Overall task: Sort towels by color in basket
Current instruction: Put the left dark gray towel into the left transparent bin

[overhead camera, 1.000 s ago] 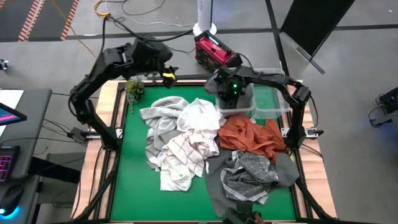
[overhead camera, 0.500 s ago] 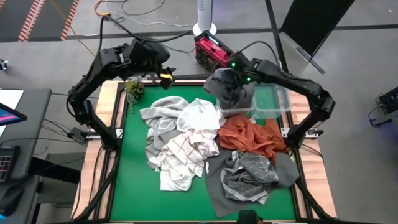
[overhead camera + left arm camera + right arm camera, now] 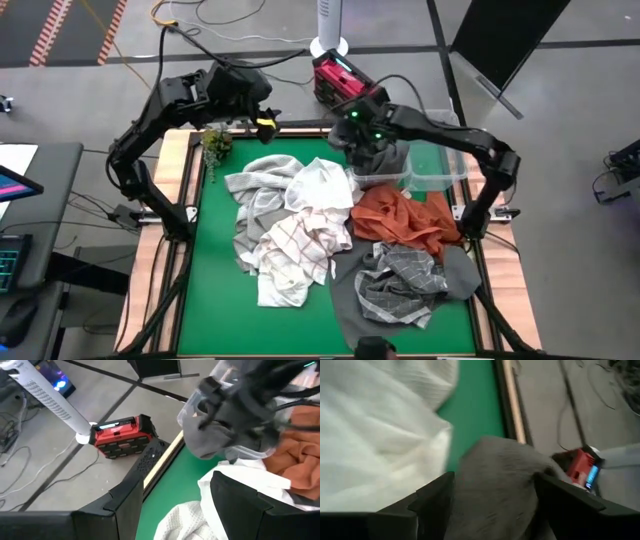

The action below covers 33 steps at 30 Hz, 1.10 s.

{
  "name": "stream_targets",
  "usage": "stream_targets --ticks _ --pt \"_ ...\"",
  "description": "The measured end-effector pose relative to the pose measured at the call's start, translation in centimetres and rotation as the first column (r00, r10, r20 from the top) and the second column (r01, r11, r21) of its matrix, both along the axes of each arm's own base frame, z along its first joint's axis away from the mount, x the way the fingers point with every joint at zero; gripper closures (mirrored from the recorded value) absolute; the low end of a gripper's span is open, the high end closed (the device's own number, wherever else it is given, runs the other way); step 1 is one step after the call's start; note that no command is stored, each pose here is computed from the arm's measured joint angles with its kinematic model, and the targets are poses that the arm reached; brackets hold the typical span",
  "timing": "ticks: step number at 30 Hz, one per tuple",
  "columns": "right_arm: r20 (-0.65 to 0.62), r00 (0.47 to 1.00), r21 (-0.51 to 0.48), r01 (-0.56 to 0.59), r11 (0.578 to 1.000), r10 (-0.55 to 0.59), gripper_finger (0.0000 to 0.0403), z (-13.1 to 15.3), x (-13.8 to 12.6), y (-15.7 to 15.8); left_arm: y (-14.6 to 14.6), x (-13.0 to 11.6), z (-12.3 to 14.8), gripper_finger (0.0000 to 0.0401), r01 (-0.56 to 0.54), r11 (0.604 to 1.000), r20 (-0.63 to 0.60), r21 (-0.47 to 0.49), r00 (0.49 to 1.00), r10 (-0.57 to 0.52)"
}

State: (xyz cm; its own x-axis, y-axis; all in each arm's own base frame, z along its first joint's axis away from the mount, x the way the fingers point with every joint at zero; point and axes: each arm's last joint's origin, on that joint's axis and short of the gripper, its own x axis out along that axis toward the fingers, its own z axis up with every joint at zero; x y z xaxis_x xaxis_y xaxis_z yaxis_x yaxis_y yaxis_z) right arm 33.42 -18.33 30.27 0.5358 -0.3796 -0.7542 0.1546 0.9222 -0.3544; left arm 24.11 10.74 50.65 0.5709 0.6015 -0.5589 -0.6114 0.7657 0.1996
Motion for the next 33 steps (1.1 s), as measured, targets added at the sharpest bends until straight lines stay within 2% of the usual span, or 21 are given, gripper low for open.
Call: stream_targets --ticks 3,6,9,13,14,20,24,27,29,31,33 --pt "-0.007 0.999 -0.042 0.040 0.998 -0.041 0.0108 -1.0 0.7 -0.8 0.0 0.0 -0.1 0.0182 0.005 1.000 -0.004 -0.008 1.000 -0.005" --pt "-0.028 0.999 -0.065 0.045 0.997 -0.047 0.0150 -1.2 0.8 -0.9 0.0 -0.1 -0.1 0.0182 0.000 1.000 -0.003 -0.017 1.000 0.000" --pt "-0.044 0.998 -0.063 0.037 0.997 -0.040 0.0228 -1.3 0.7 -0.8 -0.1 -0.1 -0.1 0.0182 0.005 1.000 -0.012 -0.014 1.000 -0.005" --pt "-0.043 0.997 -0.047 0.058 0.997 -0.060 0.0366 -0.9 0.3 -0.7 -0.1 -0.1 -0.1 0.0182 0.021 1.000 -0.030 0.003 0.999 -0.021" --pt "-0.037 0.997 -0.044 0.065 0.997 -0.067 0.0380 -0.6 0.1 -0.6 0.0 -0.1 -0.1 0.0182 0.025 1.000 -0.033 0.007 0.999 -0.025" --pt "0.031 0.989 -0.050 0.146 0.988 -0.145 0.0384 3.7 -3.3 0.8 0.0 0.0 0.4 0.0182 0.033 0.999 0.008 0.037 0.999 -0.033" --pt "-0.029 0.970 0.018 0.243 0.970 -0.243 0.0385 5.6 -7.4 1.3 -0.2 0.2 1.0 0.0182 0.036 0.997 0.072 0.062 0.997 -0.040" --pt "-0.164 0.920 0.140 0.380 0.914 -0.357 0.0385 4.8 -10.1 0.8 -0.2 0.6 1.5 0.0182 0.042 0.995 0.131 0.095 0.990 -0.054" --pt "-0.235 0.889 0.182 0.436 0.881 -0.392 0.0385 3.9 -11.1 0.4 -0.2 1.5 1.5 0.0182 0.058 0.992 0.173 0.109 0.982 -0.076" --pt "-0.262 0.888 0.202 0.434 0.878 -0.379 0.0385 2.9 -11.3 0.0 0.0 2.3 1.3 0.0182 0.083 0.989 0.191 0.124 0.976 -0.106" --pt "-0.264 0.902 0.204 0.397 0.895 -0.340 0.0385 1.8 -10.6 -0.3 0.1 3.4 0.5 0.0182 0.115 0.983 0.197 0.143 0.970 -0.142"
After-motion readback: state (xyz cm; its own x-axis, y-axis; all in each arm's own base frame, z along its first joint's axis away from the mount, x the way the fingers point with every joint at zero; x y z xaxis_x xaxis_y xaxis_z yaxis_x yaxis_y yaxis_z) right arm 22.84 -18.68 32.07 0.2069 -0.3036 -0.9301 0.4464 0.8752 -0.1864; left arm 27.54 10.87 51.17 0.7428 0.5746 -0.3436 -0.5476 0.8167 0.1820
